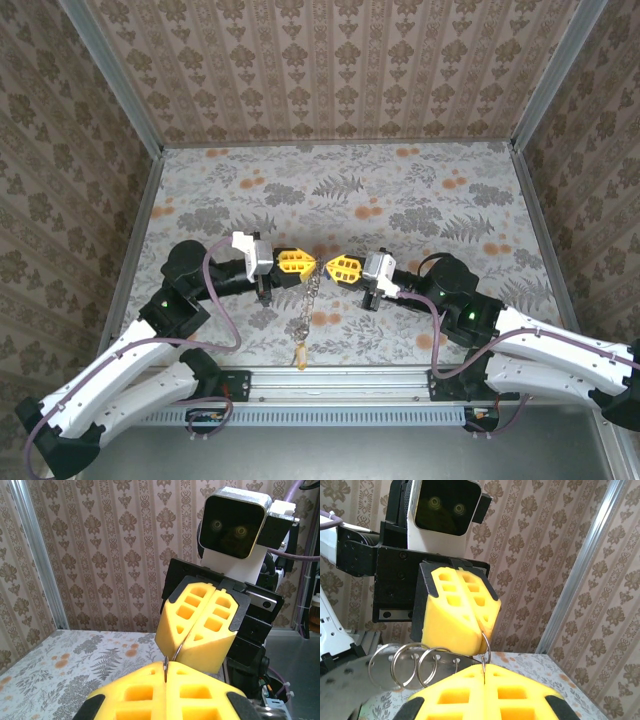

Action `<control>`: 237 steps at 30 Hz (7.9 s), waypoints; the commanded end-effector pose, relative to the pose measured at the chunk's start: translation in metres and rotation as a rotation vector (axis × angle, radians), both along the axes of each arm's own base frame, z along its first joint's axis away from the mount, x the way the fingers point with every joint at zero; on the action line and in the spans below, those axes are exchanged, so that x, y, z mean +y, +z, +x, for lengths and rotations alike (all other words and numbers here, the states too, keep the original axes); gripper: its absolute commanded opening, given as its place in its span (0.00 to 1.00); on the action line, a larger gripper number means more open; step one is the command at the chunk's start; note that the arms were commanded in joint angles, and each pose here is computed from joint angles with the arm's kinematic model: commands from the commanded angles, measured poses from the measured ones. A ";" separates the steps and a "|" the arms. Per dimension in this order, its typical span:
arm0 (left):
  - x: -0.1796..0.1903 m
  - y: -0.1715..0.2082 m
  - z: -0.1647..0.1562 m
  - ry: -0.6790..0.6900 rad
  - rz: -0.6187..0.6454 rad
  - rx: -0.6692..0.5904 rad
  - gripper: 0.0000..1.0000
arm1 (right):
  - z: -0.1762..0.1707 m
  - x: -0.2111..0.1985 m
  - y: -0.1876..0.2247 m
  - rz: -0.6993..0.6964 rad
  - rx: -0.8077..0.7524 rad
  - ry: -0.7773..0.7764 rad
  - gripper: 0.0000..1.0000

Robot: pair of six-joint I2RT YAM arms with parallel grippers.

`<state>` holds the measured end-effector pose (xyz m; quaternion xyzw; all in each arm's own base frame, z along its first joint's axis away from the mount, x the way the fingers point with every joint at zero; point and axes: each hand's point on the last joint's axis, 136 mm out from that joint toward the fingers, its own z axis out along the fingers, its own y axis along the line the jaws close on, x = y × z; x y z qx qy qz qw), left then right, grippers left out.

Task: Put the keys on the keyring

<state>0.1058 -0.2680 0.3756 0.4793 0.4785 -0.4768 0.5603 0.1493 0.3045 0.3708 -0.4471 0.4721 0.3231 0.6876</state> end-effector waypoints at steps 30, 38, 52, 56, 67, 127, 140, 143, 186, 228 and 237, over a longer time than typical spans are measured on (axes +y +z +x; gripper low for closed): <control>0.003 0.020 -0.010 -0.023 -0.030 -0.068 0.00 | 0.009 -0.007 0.020 0.048 0.027 -0.061 0.00; 0.005 0.022 -0.008 -0.002 -0.027 -0.078 0.00 | 0.003 -0.007 0.015 0.036 0.042 -0.030 0.00; 0.005 0.023 -0.009 -0.001 -0.023 -0.083 0.00 | -0.002 -0.003 0.008 0.013 0.092 0.010 0.00; 0.004 0.022 -0.008 -0.002 -0.021 -0.083 0.00 | -0.003 -0.002 0.010 0.027 0.093 0.019 0.00; 0.003 0.020 -0.010 -0.015 -0.015 -0.082 0.00 | -0.001 -0.003 0.015 0.049 0.095 0.011 0.00; 0.004 0.012 -0.025 -0.085 0.082 -0.103 0.00 | -0.014 0.001 0.005 -0.055 0.301 0.249 0.00; 0.003 0.010 -0.023 -0.084 0.101 -0.094 0.00 | -0.013 0.002 0.006 -0.051 0.305 0.255 0.00; 0.002 0.009 -0.023 -0.090 0.103 -0.092 0.00 | -0.014 0.002 0.006 -0.050 0.305 0.256 0.00; 0.005 0.012 -0.025 -0.083 0.093 -0.101 0.00 | -0.012 -0.005 -0.001 -0.048 0.317 0.231 0.00; 0.005 0.015 -0.027 -0.089 0.089 -0.103 0.00 | -0.014 0.000 -0.010 -0.050 0.319 0.262 0.00; 0.004 0.014 -0.027 -0.092 0.090 -0.101 0.00 | -0.014 0.001 -0.009 -0.050 0.319 0.269 0.00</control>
